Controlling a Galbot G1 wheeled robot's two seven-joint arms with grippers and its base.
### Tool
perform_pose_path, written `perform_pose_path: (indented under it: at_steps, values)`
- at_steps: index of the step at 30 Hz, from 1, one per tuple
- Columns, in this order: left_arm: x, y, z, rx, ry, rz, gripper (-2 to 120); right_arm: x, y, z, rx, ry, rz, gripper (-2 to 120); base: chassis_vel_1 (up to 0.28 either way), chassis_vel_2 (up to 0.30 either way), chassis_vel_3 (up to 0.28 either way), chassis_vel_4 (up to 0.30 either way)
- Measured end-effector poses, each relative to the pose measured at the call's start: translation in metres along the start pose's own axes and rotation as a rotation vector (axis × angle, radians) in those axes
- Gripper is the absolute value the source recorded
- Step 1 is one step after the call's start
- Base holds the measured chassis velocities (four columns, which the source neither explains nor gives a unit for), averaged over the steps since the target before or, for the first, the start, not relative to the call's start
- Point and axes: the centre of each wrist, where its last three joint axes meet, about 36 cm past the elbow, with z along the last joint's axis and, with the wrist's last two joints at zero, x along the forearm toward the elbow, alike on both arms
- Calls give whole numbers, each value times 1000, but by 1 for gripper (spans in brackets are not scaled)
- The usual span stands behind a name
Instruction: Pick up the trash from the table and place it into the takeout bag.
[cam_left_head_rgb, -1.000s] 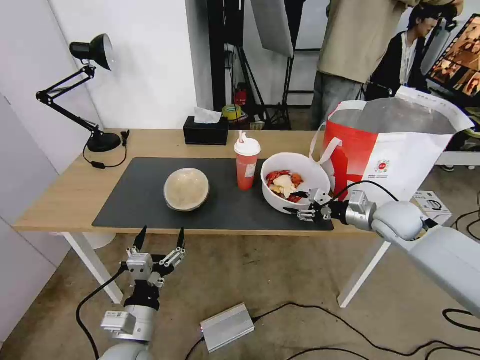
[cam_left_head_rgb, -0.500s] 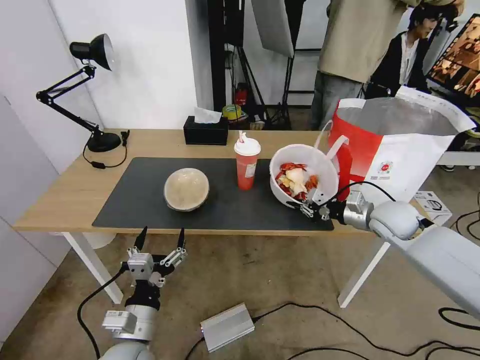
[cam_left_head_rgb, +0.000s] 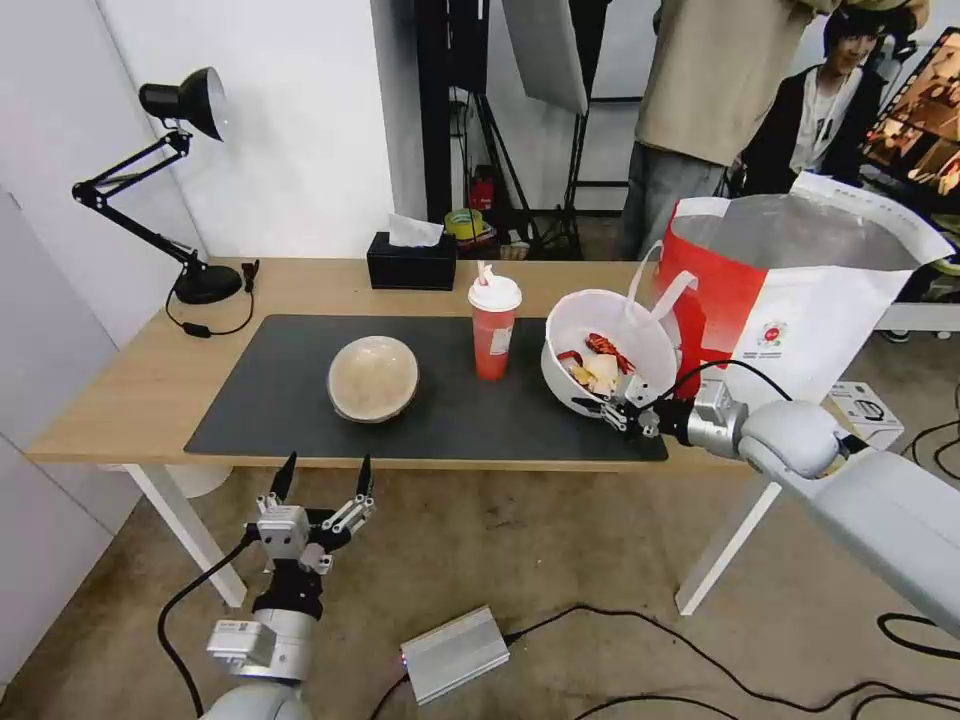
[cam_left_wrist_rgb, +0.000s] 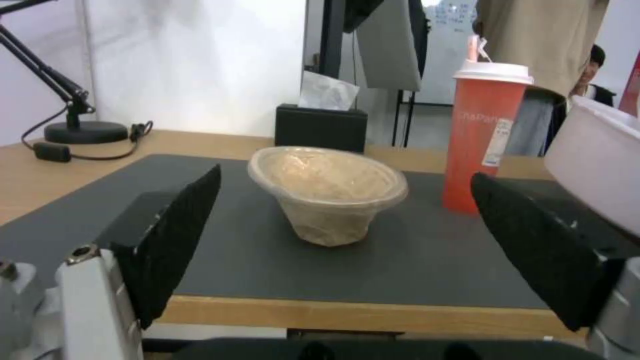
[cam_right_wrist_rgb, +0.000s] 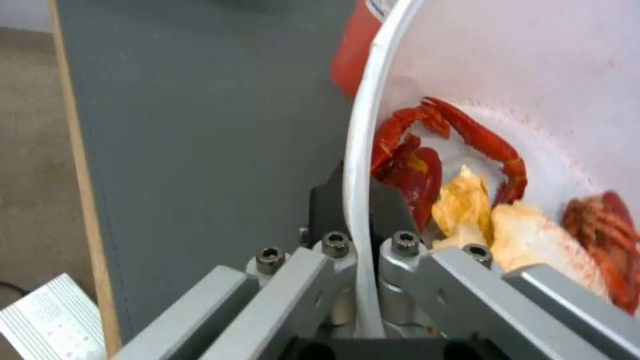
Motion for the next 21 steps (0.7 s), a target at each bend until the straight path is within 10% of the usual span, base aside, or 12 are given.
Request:
perform_pose_path:
  at_steps: [21]
  values:
    - [0,-1,2,0,-12,-4,100,18,21,-32,50,-70,-31,0,0,0,0,0]
